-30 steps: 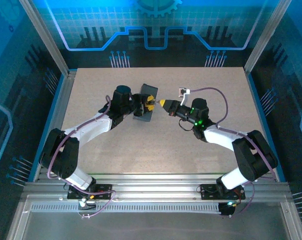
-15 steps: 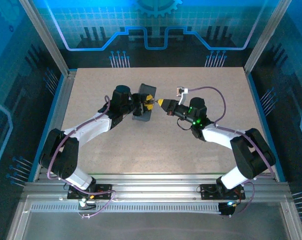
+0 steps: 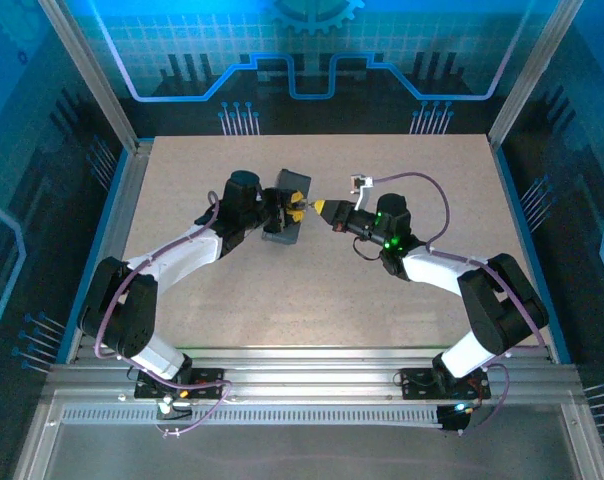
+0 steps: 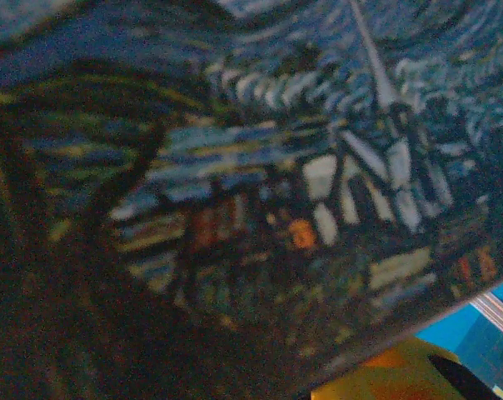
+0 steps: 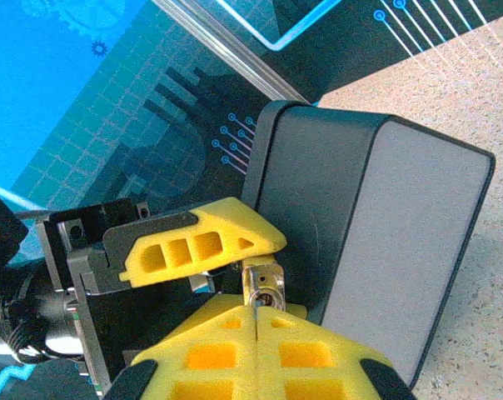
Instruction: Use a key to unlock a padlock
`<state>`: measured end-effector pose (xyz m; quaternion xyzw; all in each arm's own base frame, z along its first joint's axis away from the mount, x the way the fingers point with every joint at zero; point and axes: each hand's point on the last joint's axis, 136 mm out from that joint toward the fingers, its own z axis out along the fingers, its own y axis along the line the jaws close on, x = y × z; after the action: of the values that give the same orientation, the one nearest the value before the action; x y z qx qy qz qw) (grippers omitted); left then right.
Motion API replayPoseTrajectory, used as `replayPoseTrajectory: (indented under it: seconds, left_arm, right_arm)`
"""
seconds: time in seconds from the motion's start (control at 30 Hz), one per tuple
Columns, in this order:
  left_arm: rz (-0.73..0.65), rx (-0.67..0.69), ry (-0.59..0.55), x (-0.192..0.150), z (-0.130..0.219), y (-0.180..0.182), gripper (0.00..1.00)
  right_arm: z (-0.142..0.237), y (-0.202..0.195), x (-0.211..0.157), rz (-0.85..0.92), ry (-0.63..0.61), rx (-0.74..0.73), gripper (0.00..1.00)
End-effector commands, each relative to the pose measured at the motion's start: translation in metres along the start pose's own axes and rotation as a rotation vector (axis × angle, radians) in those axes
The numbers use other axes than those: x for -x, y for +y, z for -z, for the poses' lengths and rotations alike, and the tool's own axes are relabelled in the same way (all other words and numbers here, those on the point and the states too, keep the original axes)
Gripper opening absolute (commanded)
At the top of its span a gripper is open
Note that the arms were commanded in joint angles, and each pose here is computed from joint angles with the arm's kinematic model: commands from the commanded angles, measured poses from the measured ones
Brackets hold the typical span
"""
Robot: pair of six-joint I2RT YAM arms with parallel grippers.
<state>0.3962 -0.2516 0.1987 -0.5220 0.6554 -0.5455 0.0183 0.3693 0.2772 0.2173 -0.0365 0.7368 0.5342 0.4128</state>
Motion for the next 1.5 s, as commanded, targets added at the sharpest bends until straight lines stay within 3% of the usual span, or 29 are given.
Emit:
replayPoseTrajectory:
  seconds: [0.0, 0.77, 1.47]
  left_arm:
    - [-0.097, -0.088, 0.115, -0.038, 0.017, -0.031, 0.02]
    - [-0.079, -0.089, 0.104, -0.033, 0.018, -0.029, 0.01]
    - [-0.087, -0.069, 0.093, -0.030, 0.021, -0.025, 0.01]
  right_arm:
    - [-0.010, 0.011, -0.011, 0.035, 0.055, 0.033, 0.00]
    - [-0.023, 0.005, -0.031, 0.061, 0.139, 0.006, 0.04]
    - [-0.028, 0.016, -0.049, 0.092, 0.251, 0.091, 0.08]
